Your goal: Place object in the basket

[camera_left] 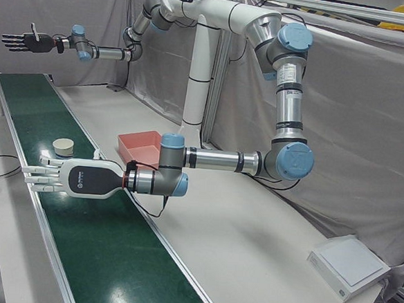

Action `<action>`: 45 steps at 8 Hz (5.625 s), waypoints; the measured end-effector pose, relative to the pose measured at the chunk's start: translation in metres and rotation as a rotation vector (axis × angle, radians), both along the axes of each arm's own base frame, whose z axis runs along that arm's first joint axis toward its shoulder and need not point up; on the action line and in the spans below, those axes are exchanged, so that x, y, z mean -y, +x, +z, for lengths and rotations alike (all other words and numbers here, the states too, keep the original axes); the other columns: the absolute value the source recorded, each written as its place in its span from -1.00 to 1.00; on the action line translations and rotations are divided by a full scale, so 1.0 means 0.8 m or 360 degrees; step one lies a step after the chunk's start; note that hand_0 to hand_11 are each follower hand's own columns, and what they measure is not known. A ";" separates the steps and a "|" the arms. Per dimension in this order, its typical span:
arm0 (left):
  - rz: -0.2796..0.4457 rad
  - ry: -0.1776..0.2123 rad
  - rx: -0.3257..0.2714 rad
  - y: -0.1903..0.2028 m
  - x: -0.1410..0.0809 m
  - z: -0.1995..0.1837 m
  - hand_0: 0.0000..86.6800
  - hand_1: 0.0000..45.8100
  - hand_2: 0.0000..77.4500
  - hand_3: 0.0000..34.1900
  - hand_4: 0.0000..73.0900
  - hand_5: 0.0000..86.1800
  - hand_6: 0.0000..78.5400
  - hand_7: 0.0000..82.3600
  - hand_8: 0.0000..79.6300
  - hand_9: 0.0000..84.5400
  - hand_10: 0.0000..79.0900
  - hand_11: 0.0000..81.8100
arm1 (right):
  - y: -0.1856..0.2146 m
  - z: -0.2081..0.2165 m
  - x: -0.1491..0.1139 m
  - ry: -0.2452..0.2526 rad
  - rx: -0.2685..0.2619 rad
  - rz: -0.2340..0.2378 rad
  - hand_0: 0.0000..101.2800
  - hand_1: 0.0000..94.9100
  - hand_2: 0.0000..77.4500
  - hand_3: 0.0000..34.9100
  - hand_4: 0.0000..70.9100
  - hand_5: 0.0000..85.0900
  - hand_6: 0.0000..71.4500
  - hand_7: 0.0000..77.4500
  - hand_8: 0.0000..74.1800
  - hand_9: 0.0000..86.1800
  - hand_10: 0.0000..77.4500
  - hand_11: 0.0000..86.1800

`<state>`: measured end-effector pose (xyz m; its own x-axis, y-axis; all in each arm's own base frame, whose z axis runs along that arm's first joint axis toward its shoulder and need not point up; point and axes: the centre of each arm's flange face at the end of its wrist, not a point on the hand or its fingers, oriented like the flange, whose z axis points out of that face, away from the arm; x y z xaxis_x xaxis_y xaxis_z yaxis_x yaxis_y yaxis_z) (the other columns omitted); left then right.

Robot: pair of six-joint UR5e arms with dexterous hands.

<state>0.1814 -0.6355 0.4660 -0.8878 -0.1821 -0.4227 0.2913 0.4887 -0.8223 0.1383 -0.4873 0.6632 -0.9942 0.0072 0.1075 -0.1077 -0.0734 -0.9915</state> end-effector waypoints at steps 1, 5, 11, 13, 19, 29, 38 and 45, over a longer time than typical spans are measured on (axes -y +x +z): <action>-0.0013 0.0001 0.0014 0.002 0.004 0.000 0.32 -0.31 -0.99 -0.85 -0.99 -0.22 -0.97 -0.99 -0.99 -0.99 -0.96 -0.87 | 0.000 0.000 0.000 0.0000 0.0000 0.0000 -1.00 -1.00 -0.99 -1.00 -1.00 -1.00 -1.00 -0.99 -1.00 -1.00 -1.00 -1.00; 0.0000 -0.0030 0.0062 0.018 0.004 0.017 0.29 -0.33 -0.99 -0.85 -0.99 -0.22 -0.97 -0.99 -0.99 -0.99 -0.96 -0.87 | 0.000 0.000 0.000 0.0001 0.0000 0.0000 -1.00 -1.00 -0.99 -1.00 -1.00 -1.00 -1.00 -0.99 -1.00 -1.00 -1.00 -1.00; 0.0024 -0.0034 0.0112 0.038 0.001 0.032 0.29 -0.36 -0.99 -0.85 -0.99 -0.22 -0.97 -0.99 -0.99 -0.99 -0.96 -0.87 | 0.000 0.000 0.000 0.0000 0.0000 0.0000 -1.00 -1.00 -0.99 -1.00 -1.00 -1.00 -1.00 -0.99 -1.00 -1.00 -1.00 -1.00; 0.0030 -0.0035 0.0116 0.040 0.001 0.033 0.29 -0.36 -0.99 -0.89 -0.99 -0.22 -0.97 -0.99 -0.99 -0.99 -0.96 -0.87 | 0.000 0.000 0.000 0.0001 0.0000 0.0000 -1.00 -1.00 -0.99 -1.00 -1.00 -1.00 -1.00 -0.99 -1.00 -1.00 -1.00 -1.00; 0.0046 -0.0034 0.0116 0.047 0.000 0.030 0.29 -0.36 -0.99 -0.85 -0.99 -0.16 -0.94 -0.99 -0.99 -0.99 -0.96 -0.84 | 0.000 0.000 0.000 0.0001 0.0001 0.0000 -1.00 -1.00 -0.99 -1.00 -1.00 -1.00 -1.00 -0.99 -1.00 -1.00 -1.00 -1.00; 0.0048 -0.0073 0.0134 0.047 0.001 0.027 0.20 -0.48 -0.55 -1.00 -0.24 0.62 -0.46 -0.03 -0.26 -0.06 -0.54 -0.11 | 0.000 0.000 0.000 0.0001 0.0001 0.0000 -1.00 -1.00 -0.99 -1.00 -1.00 -1.00 -1.00 -0.99 -1.00 -1.00 -1.00 -1.00; 0.0352 0.0224 0.0123 0.096 -0.178 -0.206 0.21 -0.29 -0.51 -1.00 -0.37 0.62 -0.53 0.01 -0.15 0.11 -0.26 0.07 | 0.000 0.000 0.000 0.0000 0.0000 0.0001 -1.00 -1.00 -0.99 -1.00 -1.00 -1.00 -1.00 -0.99 -1.00 -1.00 -1.00 -1.00; 0.0808 0.0446 0.0405 0.269 -0.427 -0.256 0.15 -0.45 -0.54 -1.00 -0.34 0.62 -0.57 -0.05 -0.23 0.02 -0.28 0.03 | 0.000 0.000 0.000 0.0000 -0.0001 0.0000 -1.00 -1.00 -0.99 -1.00 -1.00 -1.00 -1.00 -0.99 -1.00 -1.00 -1.00 -1.00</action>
